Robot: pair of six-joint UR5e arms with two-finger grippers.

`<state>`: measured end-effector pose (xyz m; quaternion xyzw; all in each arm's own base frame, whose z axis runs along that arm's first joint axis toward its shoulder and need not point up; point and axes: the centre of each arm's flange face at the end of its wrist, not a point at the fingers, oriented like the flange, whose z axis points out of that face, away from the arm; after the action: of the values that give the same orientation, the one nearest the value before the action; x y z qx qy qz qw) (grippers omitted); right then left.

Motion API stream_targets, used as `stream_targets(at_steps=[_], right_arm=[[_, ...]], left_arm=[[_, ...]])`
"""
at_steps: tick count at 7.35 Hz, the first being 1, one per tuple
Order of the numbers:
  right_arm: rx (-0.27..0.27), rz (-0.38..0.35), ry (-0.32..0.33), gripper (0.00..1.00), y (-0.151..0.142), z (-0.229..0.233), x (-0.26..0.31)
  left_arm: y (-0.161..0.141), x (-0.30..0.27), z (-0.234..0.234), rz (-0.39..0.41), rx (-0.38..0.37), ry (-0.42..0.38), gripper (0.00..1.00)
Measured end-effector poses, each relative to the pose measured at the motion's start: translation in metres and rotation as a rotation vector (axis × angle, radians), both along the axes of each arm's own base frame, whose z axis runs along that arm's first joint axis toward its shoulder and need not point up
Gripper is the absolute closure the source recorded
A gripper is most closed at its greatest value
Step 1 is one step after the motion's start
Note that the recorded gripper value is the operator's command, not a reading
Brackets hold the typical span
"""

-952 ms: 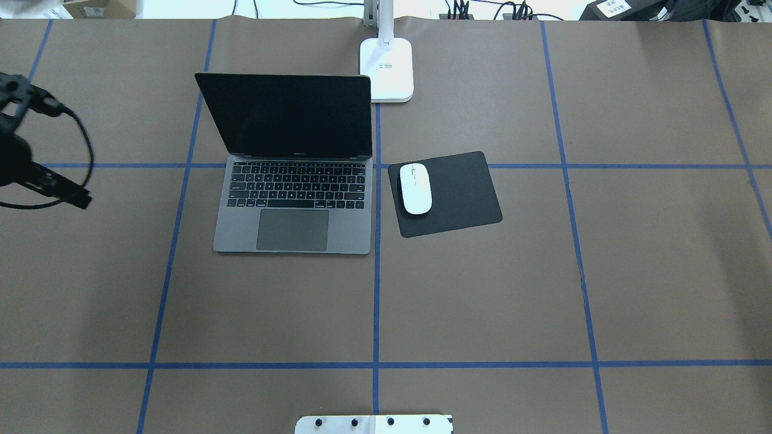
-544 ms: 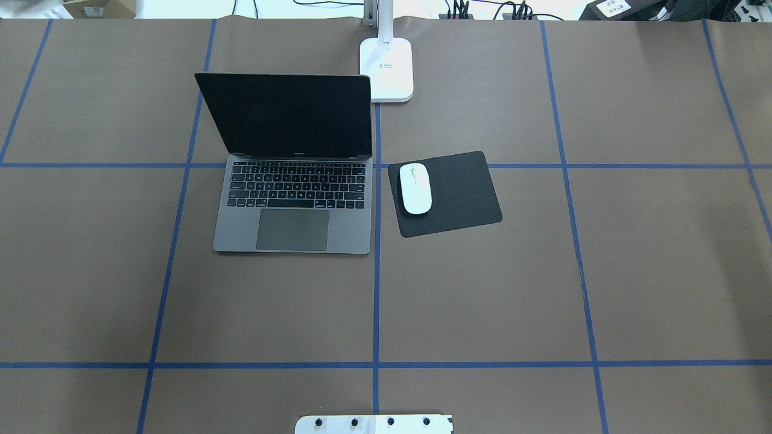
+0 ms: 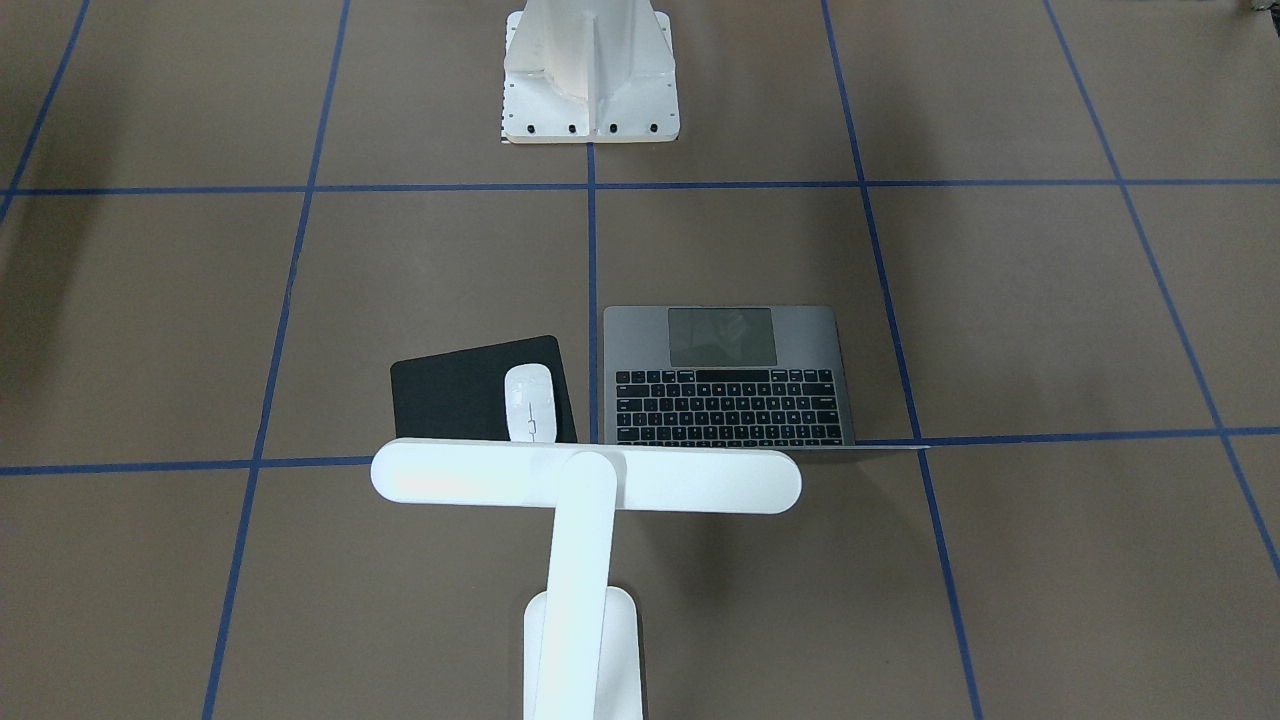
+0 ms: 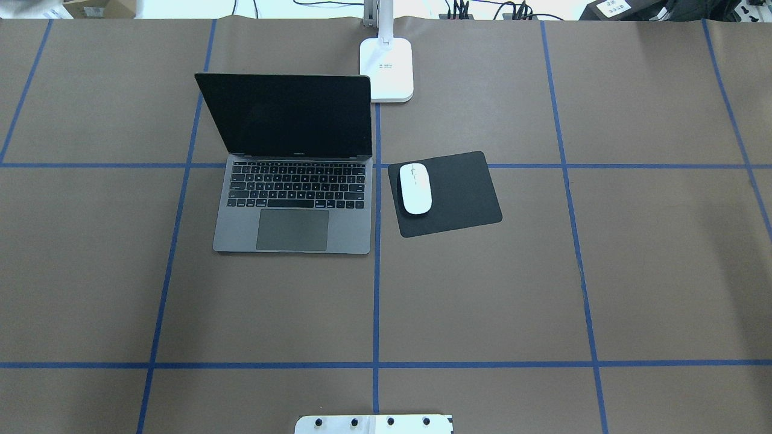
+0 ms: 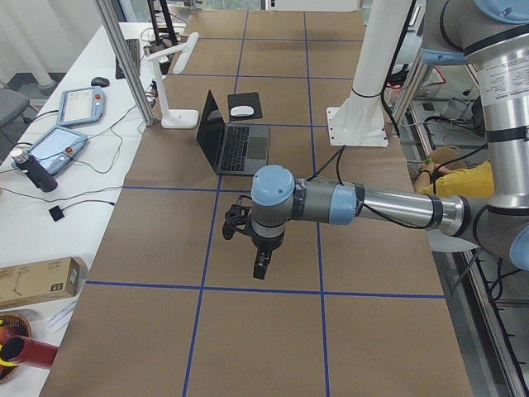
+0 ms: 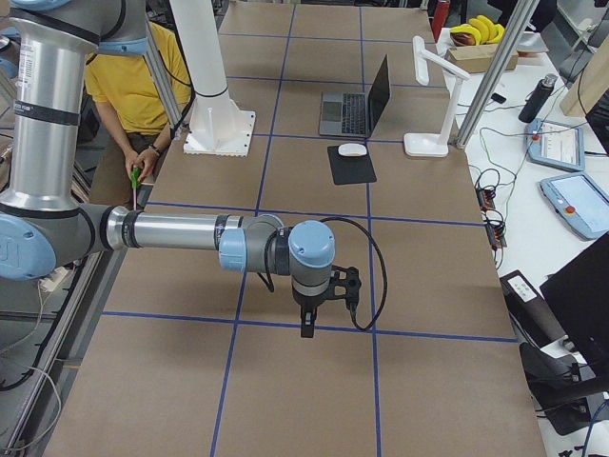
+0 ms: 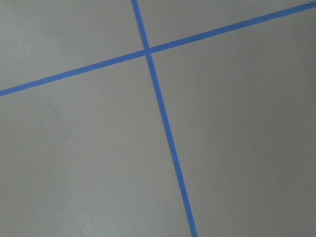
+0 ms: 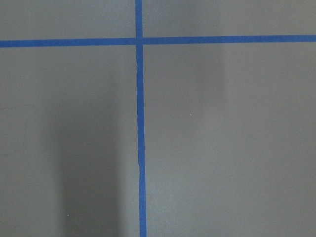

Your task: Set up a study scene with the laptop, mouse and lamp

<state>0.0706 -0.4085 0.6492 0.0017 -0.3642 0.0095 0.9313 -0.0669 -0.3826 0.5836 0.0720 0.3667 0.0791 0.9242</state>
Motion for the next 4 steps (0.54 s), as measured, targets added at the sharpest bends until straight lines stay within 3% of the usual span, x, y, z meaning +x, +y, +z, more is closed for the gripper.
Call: stream_targets(at_steps=[4], right_arm=[[0.029, -0.007, 0.001, 0.0, -0.0043, -0.0078, 0.0]], left_arm=[[0.0009, -0.0032, 0.0005, -0.009, -0.001, 0.026, 0.0]])
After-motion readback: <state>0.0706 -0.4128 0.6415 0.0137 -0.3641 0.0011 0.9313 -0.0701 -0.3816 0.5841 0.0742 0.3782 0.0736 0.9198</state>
